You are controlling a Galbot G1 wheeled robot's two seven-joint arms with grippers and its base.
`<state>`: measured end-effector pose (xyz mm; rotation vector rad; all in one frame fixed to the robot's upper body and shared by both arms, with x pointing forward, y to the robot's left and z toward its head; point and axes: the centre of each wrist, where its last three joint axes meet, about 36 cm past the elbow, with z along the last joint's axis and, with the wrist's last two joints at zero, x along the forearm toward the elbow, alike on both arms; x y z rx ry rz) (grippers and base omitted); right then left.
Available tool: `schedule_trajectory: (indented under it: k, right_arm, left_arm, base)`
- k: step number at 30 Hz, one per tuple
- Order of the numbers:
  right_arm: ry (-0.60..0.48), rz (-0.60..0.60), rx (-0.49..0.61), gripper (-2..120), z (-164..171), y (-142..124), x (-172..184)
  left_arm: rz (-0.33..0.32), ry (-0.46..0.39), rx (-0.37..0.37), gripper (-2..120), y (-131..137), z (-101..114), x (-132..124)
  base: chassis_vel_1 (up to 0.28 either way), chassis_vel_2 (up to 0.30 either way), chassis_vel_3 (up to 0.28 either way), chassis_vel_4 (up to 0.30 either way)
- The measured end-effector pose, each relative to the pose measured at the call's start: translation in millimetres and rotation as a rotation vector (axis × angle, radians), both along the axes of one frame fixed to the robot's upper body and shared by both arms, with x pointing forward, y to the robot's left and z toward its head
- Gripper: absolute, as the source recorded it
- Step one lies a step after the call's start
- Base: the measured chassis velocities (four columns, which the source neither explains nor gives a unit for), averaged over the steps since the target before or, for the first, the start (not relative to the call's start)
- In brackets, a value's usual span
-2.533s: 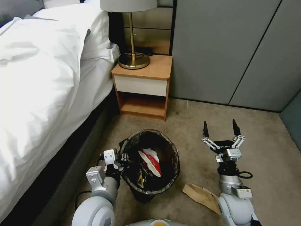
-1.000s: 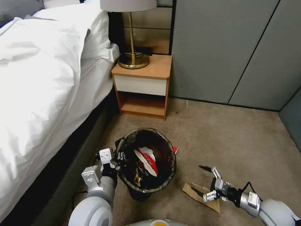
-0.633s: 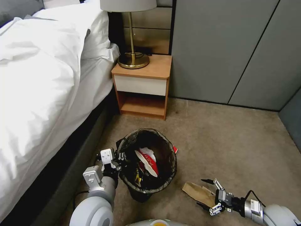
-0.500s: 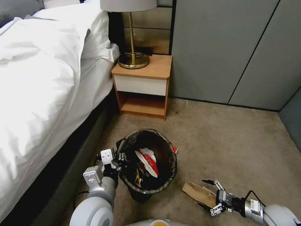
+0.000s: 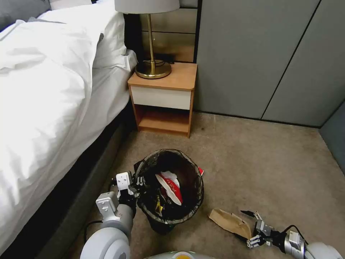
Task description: Pick up the trash bin, then pick up the garbage from the floor and place it into the trash bin.
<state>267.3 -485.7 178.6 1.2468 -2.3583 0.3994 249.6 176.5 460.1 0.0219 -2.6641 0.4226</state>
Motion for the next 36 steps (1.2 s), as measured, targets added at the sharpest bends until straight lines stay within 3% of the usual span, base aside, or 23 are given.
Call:
schedule_trajectory:
  k: [9, 12, 17, 28, 36]
  right_arm:
    - [0.016, -0.019, 0.004, 76, -8, -2, -1]
    - [0.009, -0.033, 0.007, 58, -9, -1, 0]
    - [0.005, -0.037, 0.009, 44, -9, 0, 1]
    - [0.005, -0.042, 0.022, 2, -10, 3, 1]
    - [-0.018, -0.057, 0.045, 0, -8, 6, 3]
  left_arm:
    - [0.002, -0.001, 0.000, 83, 0, 0, 0]
    - [0.002, 0.000, 0.002, 83, 1, 0, -1]
    - [0.003, -0.001, 0.002, 83, 1, 0, -1]
    - [0.004, -0.004, 0.002, 83, 1, 1, -2]
    - [0.004, -0.007, 0.001, 83, 1, 2, -2]
  base:
    - [0.000, 0.000, 0.000, 0.000]
    - [0.000, 0.000, 0.000, 0.000]
    - [0.000, 0.000, 0.000, 0.000]
    - [0.000, 0.000, 0.000, 0.000]
    - [0.000, 0.000, 0.000, 0.000]
